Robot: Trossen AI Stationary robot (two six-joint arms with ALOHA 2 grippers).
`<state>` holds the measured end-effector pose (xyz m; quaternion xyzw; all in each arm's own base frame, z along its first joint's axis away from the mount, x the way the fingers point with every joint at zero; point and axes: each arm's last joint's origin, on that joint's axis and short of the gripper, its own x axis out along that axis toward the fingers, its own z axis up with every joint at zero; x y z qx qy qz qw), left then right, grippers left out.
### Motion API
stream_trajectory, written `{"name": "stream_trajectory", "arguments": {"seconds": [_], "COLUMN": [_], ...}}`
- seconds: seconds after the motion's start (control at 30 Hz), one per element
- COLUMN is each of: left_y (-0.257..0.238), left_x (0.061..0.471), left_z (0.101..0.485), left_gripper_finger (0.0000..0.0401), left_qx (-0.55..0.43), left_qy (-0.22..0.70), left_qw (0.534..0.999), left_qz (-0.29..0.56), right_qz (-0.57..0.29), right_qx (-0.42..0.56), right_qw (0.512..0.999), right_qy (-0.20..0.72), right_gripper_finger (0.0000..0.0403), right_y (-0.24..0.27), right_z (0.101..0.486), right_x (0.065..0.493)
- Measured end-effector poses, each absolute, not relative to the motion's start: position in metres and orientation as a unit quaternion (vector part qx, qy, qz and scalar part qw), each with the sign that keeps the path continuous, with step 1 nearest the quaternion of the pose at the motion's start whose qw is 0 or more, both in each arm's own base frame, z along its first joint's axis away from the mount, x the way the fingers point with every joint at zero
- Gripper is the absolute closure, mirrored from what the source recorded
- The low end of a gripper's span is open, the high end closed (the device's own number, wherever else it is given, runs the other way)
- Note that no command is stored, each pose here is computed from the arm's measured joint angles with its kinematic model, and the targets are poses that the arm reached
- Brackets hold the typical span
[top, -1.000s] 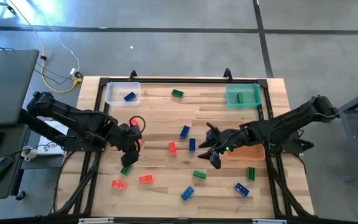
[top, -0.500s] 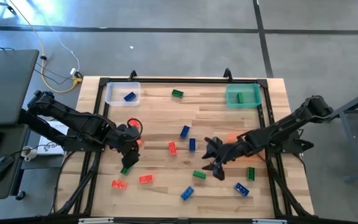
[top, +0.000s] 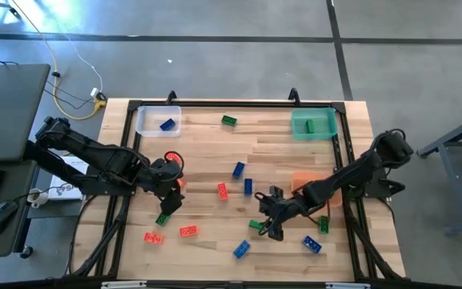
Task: Sort & place blocks by color
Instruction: Put the green game piece into the green bin
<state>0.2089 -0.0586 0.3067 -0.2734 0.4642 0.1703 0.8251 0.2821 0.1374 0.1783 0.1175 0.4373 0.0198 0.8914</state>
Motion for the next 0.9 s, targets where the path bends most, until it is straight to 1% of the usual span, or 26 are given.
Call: {"name": "stream_trajectory", "arguments": {"seconds": [0.27, 0.47, 0.67, 0.9], "left_y": [-0.059, -0.059, -0.059, -0.059], "left_x": [0.209, 0.209, 0.209, 0.209], "left_z": [0.307, 0.307, 0.307, 0.307], "left_gripper_finger": [0.0197, 0.0197, 0.0197, 0.0197], "left_qx": [-0.274, -0.274, -0.274, -0.270], "left_qy": [0.464, 0.464, 0.464, 0.465], "left_qw": [0.825, 0.825, 0.825, 0.826], "left_qz": [0.170, 0.170, 0.170, 0.168], "right_qz": [0.024, 0.026, 0.021, 0.001], "right_qx": [0.128, 0.144, 0.130, 0.137], "right_qw": [0.886, 0.885, 0.887, 0.872], "right_qy": [0.445, 0.442, 0.442, 0.469], "right_gripper_finger": [0.0176, 0.0176, 0.0176, 0.0176], "right_y": [0.143, 0.145, 0.152, 0.155], "right_z": [0.156, 0.155, 0.152, 0.131], "right_x": [0.292, 0.294, 0.291, 0.292]}}
